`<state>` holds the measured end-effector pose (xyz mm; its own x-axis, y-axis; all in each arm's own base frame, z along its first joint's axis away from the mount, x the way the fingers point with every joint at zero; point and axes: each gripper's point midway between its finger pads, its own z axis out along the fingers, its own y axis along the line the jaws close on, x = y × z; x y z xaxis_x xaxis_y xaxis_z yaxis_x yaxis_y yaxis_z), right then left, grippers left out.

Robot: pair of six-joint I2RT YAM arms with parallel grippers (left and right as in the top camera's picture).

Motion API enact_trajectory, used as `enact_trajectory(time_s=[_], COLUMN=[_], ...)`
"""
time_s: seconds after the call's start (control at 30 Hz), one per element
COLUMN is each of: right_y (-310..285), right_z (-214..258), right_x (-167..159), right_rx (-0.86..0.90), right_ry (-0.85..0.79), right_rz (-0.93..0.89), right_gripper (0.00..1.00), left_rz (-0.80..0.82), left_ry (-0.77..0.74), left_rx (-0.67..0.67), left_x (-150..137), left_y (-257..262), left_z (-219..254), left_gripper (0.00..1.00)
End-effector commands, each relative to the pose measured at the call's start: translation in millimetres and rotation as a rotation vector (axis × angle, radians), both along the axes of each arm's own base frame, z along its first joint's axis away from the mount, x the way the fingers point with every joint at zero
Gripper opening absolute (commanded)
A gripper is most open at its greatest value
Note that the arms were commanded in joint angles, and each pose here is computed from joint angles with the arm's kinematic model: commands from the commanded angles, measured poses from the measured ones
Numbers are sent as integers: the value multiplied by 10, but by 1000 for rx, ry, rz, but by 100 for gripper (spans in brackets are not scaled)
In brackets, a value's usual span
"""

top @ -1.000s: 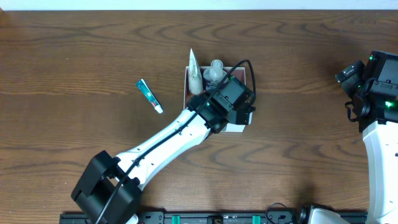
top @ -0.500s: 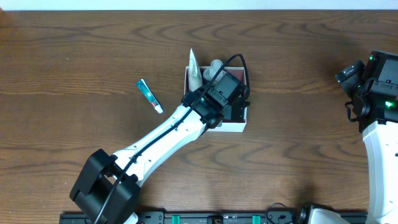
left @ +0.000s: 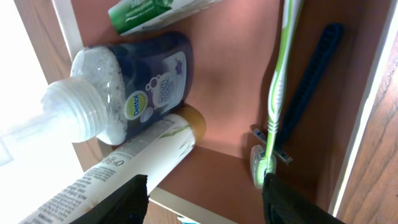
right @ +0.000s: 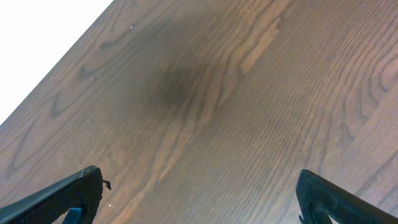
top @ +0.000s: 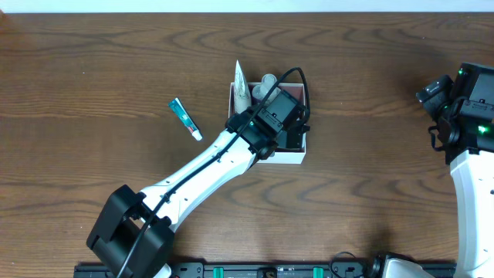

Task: Pack container
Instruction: 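Carry the toothbrush into the box and lower it beside the razor, then release the toothbrush and move the left gripper to the toothpaste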

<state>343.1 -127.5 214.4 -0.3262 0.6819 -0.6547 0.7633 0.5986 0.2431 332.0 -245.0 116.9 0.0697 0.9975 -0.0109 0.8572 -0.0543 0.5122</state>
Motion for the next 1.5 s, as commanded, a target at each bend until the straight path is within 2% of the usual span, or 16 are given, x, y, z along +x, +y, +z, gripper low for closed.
enact_trajectory(time_s=[0.0, 0.13, 0.4, 0.5, 0.67, 0.9, 1.0, 1.2, 1.3, 1.47], right_y=[-55, -56, -56, -56, -56, -56, -56, -56, -56, -56], right_z=[38, 39, 39, 39, 39, 39, 39, 39, 39, 39], right_x=[-9, -8, -8, -8, -8, -8, -8, -8, -8, -8], right_rx=[-17, -17, -17, -17, -17, -17, -17, -17, -17, -17], right_ry=[-2, -2, -2, -2, -2, -2, -2, -2, -2, -2], right_rz=[-19, -19, -19, -19, -19, -19, -19, -19, -19, -19], right_gripper=[99, 99, 99, 99, 99, 99, 99, 99, 99, 99], left_rz=[25, -13, -210, -181, 190, 798, 1001, 1207, 1267, 1533], left_ry=[-67, -118, -163, -201, -335, -458, -509, -572, -435, -194], left_rx=[-51, -134, -258, -327, -545, -969, -1111, -1163, -1147, -1164], left_x=[-22, -210, -926, -1083, -857, -399, -290, -73, 141, 383], left_y=[-61, -246, -742, -793, -420, 688, 1147, 1581, 1585, 1859], left_z=[277, 594, 1061, 1257, 1723, 2325, 2466, 2402, 2082, 1455], left_gripper=[59, 59, 60, 60, 60, 61, 71, 71, 71, 76])
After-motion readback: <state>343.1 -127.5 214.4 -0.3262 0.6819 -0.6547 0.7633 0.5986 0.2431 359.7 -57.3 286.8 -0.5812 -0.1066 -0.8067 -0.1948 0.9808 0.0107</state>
